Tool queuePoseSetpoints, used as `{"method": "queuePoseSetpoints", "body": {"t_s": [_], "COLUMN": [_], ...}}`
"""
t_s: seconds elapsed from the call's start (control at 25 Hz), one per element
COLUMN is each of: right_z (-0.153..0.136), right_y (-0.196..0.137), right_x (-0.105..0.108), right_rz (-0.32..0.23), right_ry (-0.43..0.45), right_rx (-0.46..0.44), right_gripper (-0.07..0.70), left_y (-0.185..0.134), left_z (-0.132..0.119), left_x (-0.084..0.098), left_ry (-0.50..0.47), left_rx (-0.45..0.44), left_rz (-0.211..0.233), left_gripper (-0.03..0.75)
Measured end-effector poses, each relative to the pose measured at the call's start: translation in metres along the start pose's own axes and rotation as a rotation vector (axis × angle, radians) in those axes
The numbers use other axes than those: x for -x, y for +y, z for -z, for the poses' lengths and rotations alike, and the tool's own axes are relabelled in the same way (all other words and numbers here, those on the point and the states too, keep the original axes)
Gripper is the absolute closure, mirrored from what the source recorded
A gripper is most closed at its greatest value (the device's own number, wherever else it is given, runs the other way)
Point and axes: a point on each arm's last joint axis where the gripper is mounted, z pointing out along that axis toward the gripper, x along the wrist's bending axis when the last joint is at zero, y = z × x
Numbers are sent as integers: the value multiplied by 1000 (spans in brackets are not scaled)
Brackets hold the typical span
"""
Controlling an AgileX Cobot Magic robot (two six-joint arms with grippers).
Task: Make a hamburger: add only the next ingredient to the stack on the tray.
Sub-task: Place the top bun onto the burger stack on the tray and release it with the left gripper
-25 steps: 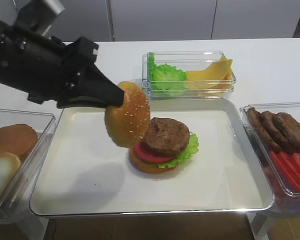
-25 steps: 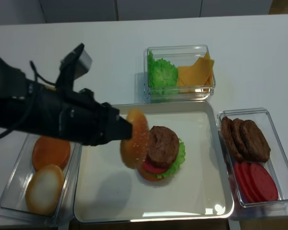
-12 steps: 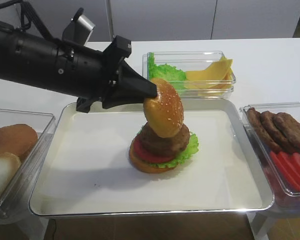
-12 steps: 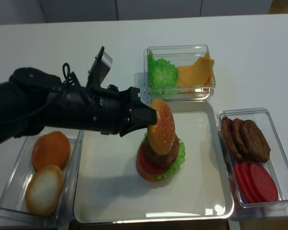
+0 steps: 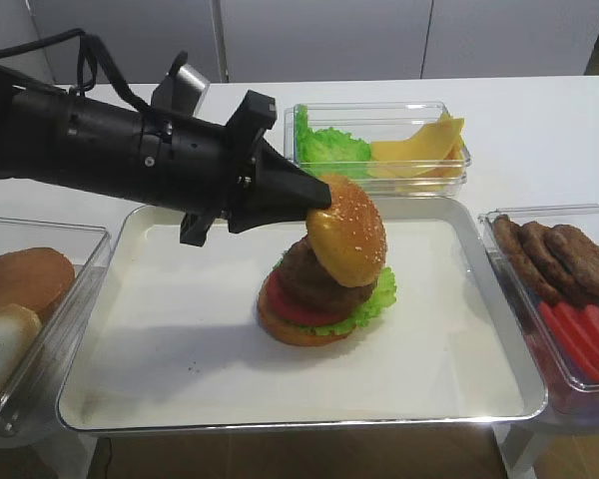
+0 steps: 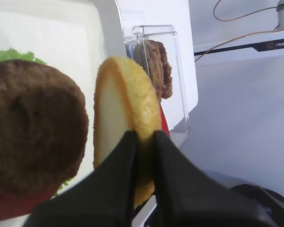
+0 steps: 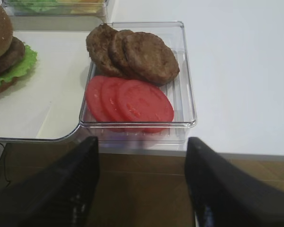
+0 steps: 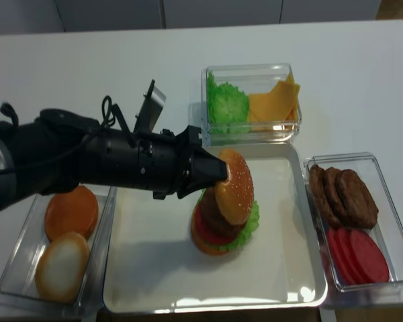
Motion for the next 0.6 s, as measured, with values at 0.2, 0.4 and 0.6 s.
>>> {"method": "queuePoseSetpoints", "body": {"t_s": [0.2, 0.4, 0.6], "right_z": [0, 0, 0], "right_y": [0, 0, 0], "right_x": [0, 0, 0], "right_rz": [0, 0, 0], "right_ry": [0, 0, 0], "right_rx": [0, 0, 0], "right_gripper": [182, 182, 182], "left_y": [0, 1, 2], "left_z": [-1, -2, -7], "left_x": [0, -2, -9], "left_ry": [-11, -9, 2], "left_rx": [0, -2, -12], "left_rz": [-13, -14, 2], "left_gripper": [655, 655, 655]}}
